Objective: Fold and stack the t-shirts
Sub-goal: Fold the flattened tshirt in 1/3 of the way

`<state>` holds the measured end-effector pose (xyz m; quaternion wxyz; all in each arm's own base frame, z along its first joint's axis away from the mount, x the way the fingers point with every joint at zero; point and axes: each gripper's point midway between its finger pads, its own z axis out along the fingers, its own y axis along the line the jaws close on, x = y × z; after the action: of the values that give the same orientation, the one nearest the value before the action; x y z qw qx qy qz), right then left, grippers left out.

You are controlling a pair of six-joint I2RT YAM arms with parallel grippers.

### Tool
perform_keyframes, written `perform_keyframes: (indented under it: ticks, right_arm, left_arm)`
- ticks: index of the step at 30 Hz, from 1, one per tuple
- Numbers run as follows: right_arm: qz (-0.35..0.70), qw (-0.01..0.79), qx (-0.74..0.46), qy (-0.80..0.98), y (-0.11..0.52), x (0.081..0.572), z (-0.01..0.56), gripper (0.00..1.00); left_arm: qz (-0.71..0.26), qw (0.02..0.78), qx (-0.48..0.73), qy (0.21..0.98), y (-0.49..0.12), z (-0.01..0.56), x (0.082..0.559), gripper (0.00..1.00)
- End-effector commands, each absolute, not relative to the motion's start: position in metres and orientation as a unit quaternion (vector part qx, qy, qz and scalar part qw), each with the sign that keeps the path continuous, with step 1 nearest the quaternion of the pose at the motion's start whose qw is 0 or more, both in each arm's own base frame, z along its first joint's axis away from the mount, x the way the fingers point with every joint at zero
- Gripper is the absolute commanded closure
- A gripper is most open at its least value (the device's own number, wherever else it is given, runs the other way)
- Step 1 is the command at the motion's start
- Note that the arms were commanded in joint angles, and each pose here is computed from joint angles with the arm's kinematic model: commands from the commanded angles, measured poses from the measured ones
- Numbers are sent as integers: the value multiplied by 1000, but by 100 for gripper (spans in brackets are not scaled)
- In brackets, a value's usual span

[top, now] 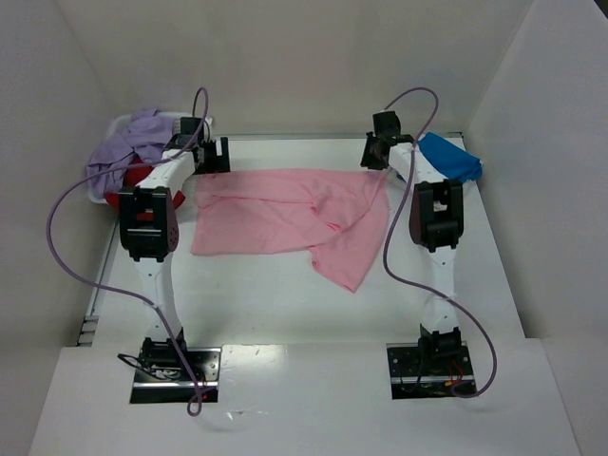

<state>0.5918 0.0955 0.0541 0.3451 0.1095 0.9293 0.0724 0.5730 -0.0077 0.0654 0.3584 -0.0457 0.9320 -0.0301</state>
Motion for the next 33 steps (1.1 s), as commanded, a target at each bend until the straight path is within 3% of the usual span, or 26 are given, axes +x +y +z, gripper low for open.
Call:
perform_keyframes:
  ticks: [1, 3, 7, 8, 13, 17, 25, 33]
  right_arm:
    - [143, 469, 80, 868, 108, 592, 201, 65]
    - [158, 470, 84, 864, 110, 573, 215, 55]
    - [176, 457, 101, 866, 110, 537, 210, 51]
    - [179, 429, 112, 878, 111, 521, 185, 51]
    - [175, 369, 135, 903, 117, 461, 132, 51]
    - [167, 343, 145, 913, 116, 439, 99, 51]
    - [181, 341, 145, 911, 125, 460, 84, 51]
    - [170, 301, 150, 926, 130, 462, 41, 51]
  left_arm:
    - [-73, 461, -7, 884, -19, 166, 579, 3]
    - [-98, 468, 10, 878, -33, 181, 570, 1]
    - [-128, 472, 44, 871, -63, 199, 549, 1]
    - [-130, 478, 49, 867, -68, 209, 543, 1]
    - [-139, 449, -5, 882, -74, 181, 499, 1]
    - [-102, 403, -45, 909, -62, 117, 474, 1]
    - [-32, 385, -97, 917, -37, 81, 491, 8]
    - [-10, 372, -105, 922, -30, 63, 496, 8]
